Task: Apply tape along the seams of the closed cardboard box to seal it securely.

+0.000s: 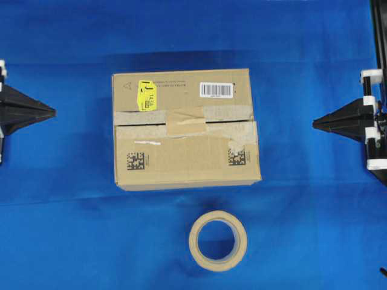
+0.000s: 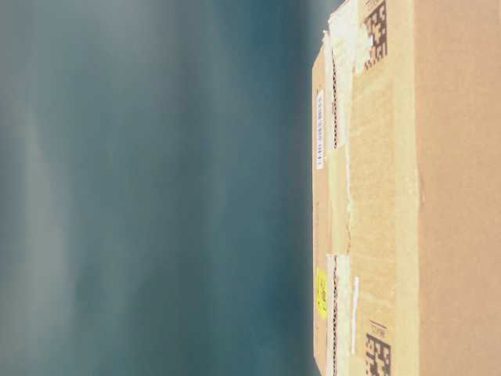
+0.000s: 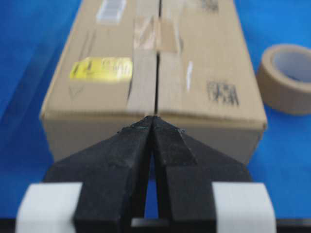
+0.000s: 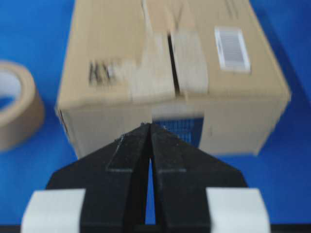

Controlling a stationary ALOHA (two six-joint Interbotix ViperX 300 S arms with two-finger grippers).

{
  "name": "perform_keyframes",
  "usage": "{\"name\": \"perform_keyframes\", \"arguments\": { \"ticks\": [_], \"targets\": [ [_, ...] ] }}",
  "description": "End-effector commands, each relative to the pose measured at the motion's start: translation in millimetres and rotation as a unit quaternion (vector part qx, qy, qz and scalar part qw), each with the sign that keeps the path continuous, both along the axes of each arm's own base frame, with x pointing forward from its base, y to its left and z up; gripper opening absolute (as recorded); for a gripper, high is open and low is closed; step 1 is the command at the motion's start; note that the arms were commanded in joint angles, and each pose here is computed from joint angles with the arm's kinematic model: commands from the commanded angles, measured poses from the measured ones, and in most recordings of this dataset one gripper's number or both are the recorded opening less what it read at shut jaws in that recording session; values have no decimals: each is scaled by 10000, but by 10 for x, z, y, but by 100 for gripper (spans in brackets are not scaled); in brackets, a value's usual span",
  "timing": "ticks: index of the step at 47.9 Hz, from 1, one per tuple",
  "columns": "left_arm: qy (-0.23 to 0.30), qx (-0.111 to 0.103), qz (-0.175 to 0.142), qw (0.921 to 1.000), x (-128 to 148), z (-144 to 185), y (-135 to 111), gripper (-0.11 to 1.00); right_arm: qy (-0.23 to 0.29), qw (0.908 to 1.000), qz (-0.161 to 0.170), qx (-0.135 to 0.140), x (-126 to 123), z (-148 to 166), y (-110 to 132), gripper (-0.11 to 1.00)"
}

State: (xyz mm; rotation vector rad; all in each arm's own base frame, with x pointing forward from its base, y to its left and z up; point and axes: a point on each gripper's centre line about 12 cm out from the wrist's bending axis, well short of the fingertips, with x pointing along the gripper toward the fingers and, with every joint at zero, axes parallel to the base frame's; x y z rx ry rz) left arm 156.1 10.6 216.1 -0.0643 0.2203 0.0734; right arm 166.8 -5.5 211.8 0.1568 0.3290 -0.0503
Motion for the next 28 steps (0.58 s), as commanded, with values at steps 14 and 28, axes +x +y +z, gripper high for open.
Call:
{"name": "perform_keyframes", "arguments": {
  "ticks": [14, 28],
  "targets": [
    [-112, 53, -26, 9999, -89, -57, -11, 0, 211, 9997, -104, 75, 21, -173, -22, -2],
    [-112, 53, -24, 9999, -84, -68, -10, 0, 188, 9998, -90, 68, 21, -156, -18, -2]
  ]
}}
